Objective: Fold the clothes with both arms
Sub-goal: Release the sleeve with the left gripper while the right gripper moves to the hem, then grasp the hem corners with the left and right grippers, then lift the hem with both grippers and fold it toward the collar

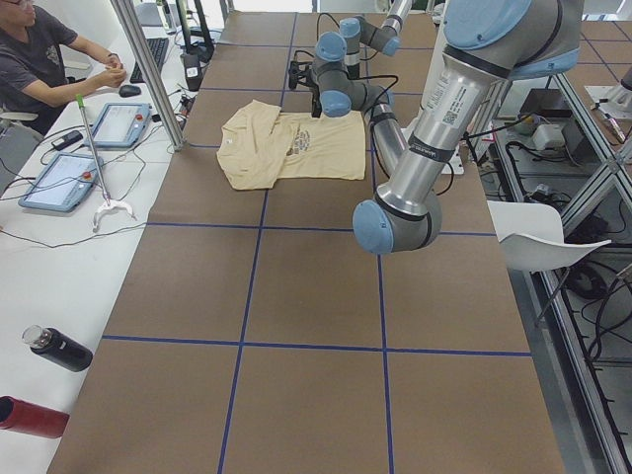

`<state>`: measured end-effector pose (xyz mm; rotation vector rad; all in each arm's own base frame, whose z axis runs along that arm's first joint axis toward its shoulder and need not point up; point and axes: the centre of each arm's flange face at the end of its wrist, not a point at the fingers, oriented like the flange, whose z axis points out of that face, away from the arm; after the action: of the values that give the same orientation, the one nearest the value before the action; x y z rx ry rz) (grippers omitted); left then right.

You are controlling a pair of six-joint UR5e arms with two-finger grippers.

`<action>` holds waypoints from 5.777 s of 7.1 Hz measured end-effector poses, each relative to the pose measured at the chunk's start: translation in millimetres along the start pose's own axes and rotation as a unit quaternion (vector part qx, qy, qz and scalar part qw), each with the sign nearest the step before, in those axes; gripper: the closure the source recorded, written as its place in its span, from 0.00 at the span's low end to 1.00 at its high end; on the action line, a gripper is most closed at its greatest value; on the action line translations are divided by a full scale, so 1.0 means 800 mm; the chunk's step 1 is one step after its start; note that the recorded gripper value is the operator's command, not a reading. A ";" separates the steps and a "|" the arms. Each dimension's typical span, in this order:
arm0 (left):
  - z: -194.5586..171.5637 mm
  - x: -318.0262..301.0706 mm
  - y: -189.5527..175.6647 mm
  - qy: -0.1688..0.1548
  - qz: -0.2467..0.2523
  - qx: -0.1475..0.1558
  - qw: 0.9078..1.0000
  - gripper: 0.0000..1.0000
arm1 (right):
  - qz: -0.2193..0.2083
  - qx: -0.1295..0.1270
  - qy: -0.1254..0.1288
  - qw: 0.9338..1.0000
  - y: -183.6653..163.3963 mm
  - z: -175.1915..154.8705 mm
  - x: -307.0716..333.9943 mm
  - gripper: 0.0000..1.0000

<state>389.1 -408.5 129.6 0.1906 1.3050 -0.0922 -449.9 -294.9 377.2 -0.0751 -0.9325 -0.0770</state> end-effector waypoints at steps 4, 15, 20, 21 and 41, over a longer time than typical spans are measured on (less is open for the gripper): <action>0.000 -0.001 0.000 -0.001 0.000 0.001 1.000 0.01 | 0.001 -0.017 0.013 1.000 0.011 0.026 0.001 0.25; 0.005 -0.006 -0.002 -0.006 -0.002 0.001 1.000 0.01 | -0.002 -0.028 -0.005 1.000 0.018 0.013 -0.013 1.00; 0.078 -0.062 0.079 -0.082 -0.036 -0.029 0.996 0.01 | 0.004 -0.011 -0.014 1.000 0.002 -0.004 -0.012 1.00; 0.106 -0.077 0.114 -0.103 -0.037 -0.035 0.993 0.01 | 0.006 -0.008 -0.015 1.000 -0.002 -0.007 -0.012 1.00; 0.211 -0.140 0.225 -0.218 -0.024 -0.096 0.971 1.00 | 0.013 0.005 -0.023 1.000 -0.020 -0.026 -0.007 1.00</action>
<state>551.1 -268.5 295.7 -0.0285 0.8727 -0.0450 -438.2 -312.4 360.6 -0.0805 -0.9766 -0.0467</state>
